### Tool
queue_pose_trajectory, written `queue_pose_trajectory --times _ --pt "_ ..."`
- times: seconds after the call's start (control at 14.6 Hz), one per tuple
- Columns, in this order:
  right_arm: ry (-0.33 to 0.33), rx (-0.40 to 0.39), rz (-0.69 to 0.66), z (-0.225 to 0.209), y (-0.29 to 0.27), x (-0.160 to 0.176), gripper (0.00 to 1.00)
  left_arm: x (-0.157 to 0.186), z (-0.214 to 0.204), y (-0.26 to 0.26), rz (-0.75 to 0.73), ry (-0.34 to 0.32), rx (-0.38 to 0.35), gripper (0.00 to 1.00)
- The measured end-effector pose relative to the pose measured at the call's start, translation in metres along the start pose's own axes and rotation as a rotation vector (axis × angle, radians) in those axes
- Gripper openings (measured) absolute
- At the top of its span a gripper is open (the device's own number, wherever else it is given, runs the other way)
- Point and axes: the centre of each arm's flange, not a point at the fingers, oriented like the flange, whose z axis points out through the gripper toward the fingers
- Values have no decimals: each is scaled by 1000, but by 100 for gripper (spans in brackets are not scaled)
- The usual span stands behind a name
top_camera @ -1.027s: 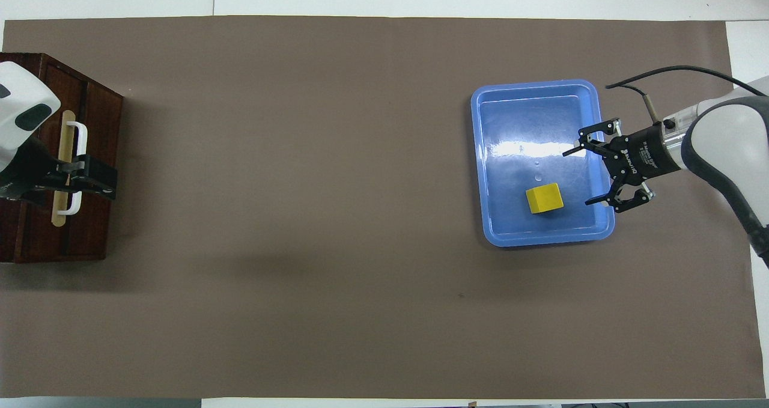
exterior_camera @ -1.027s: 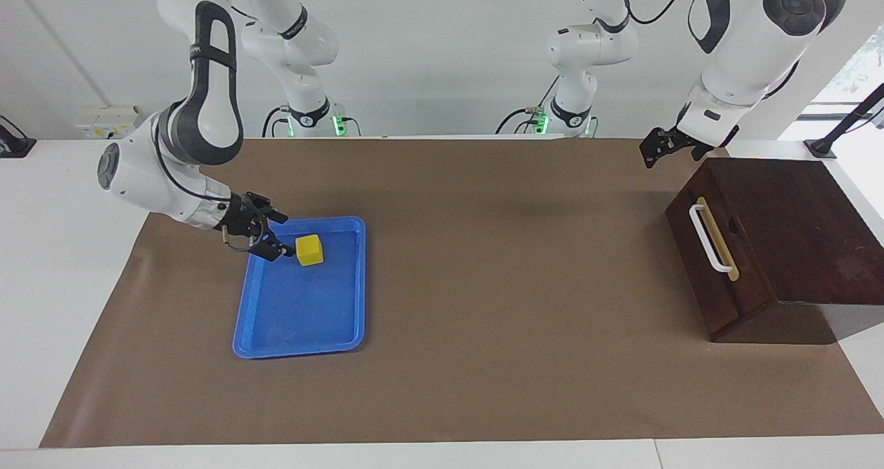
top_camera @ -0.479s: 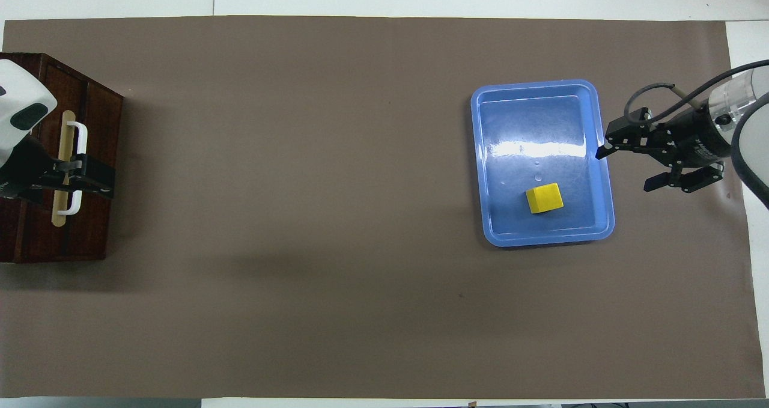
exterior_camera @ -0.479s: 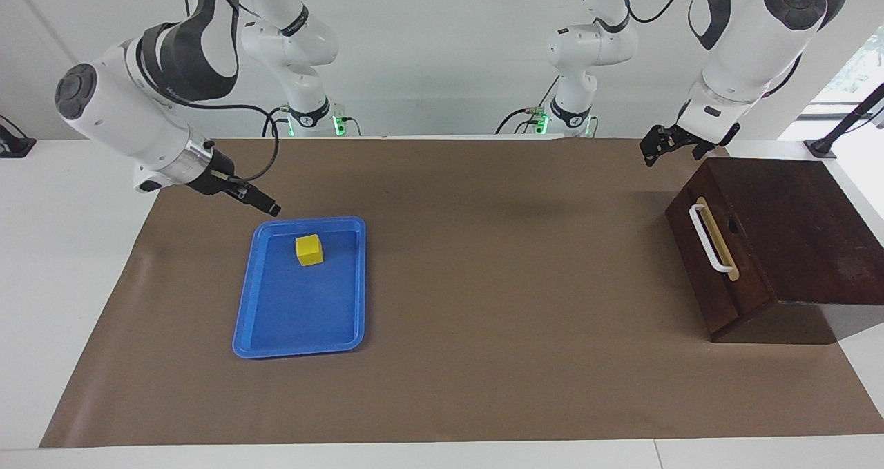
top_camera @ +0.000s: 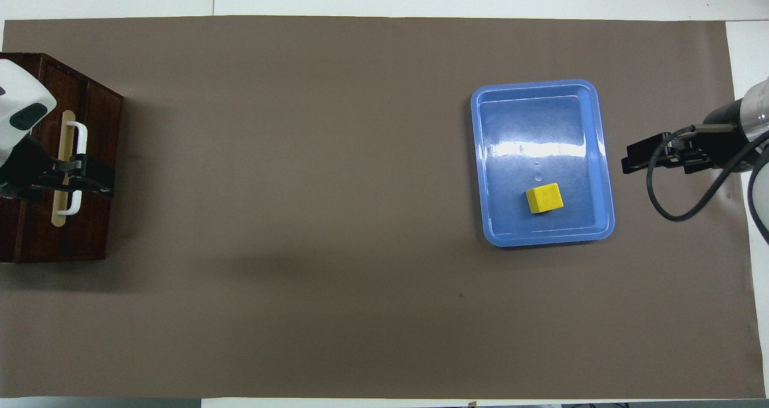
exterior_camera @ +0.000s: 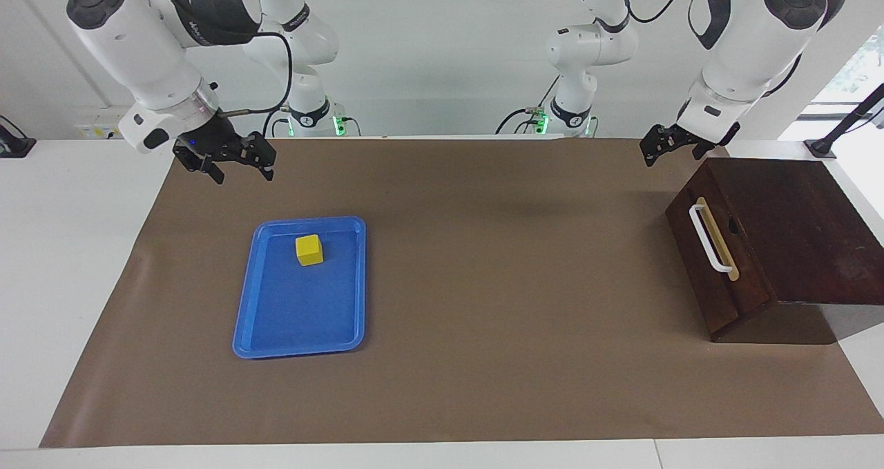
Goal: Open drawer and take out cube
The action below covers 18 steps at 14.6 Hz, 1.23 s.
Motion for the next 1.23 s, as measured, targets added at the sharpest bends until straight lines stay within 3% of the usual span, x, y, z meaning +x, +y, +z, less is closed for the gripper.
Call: queue_pose_trajectory --times 0.41,1.23 --pt "-16 -61 -85 -27 3 -7 100 6 -13 5 -3 82 -88 100" --pt "-74 -104 -58 -9 11 -5 100 3 -15 7 -2 83 -102 100"
